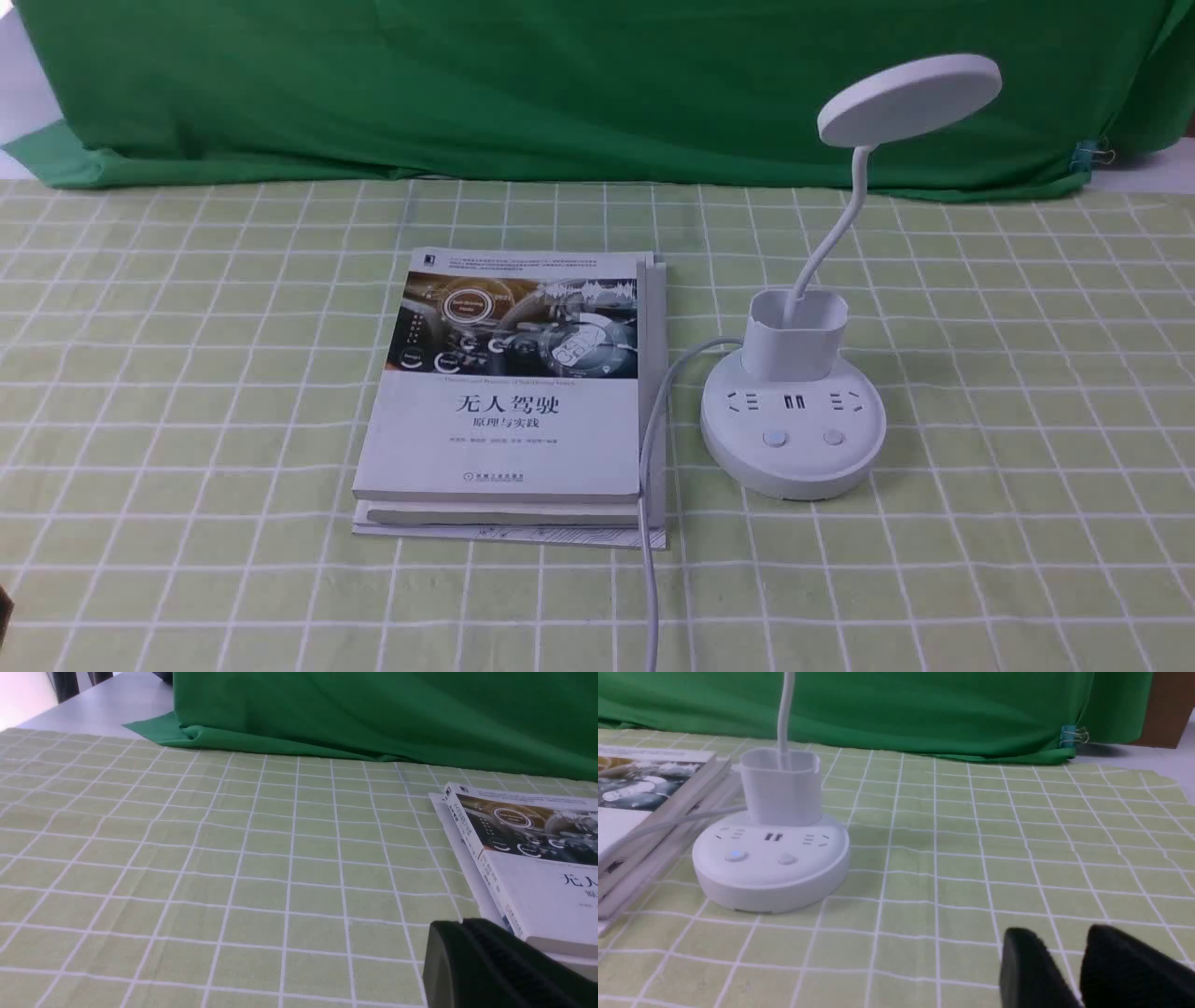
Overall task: Turn on the table lamp on the green coffee tablecloth with your hand.
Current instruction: 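Press the button on the base of the white desk lamp with the right gripper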
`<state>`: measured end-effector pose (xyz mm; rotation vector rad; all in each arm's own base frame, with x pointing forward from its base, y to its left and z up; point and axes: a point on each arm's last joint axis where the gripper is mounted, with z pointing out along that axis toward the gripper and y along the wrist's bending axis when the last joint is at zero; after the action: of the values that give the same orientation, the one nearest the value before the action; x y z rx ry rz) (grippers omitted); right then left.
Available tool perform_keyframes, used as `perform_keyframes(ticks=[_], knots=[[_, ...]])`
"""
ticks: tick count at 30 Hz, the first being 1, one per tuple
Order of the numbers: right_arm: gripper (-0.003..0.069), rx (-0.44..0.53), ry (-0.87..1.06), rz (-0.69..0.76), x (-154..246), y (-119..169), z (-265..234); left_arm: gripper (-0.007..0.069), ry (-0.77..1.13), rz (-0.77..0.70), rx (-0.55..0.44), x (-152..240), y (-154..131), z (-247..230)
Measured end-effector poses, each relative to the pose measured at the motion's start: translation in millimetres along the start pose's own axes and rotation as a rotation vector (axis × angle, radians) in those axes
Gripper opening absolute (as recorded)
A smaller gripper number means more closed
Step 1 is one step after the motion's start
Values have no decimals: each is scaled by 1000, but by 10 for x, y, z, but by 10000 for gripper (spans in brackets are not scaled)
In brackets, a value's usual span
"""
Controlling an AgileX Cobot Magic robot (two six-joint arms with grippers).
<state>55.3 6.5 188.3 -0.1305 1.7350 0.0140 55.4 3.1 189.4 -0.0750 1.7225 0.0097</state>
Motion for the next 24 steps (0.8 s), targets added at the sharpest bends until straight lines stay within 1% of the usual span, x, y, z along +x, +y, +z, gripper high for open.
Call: perform_keyframes(ticks=[17, 20, 23, 24], knots=[[239, 8, -29, 1, -26, -7, 0, 3, 0, 0, 0, 0, 0, 0], [239, 9, -36, 43, -33, -9, -1, 3, 0, 0, 0, 0, 0, 0], [239, 14, -76, 174, -67, -19, -3, 3, 0, 0, 0, 0, 0, 0], [239, 15, -80, 185, -71, -20, -3, 3, 0, 0, 0, 0, 0, 0]])
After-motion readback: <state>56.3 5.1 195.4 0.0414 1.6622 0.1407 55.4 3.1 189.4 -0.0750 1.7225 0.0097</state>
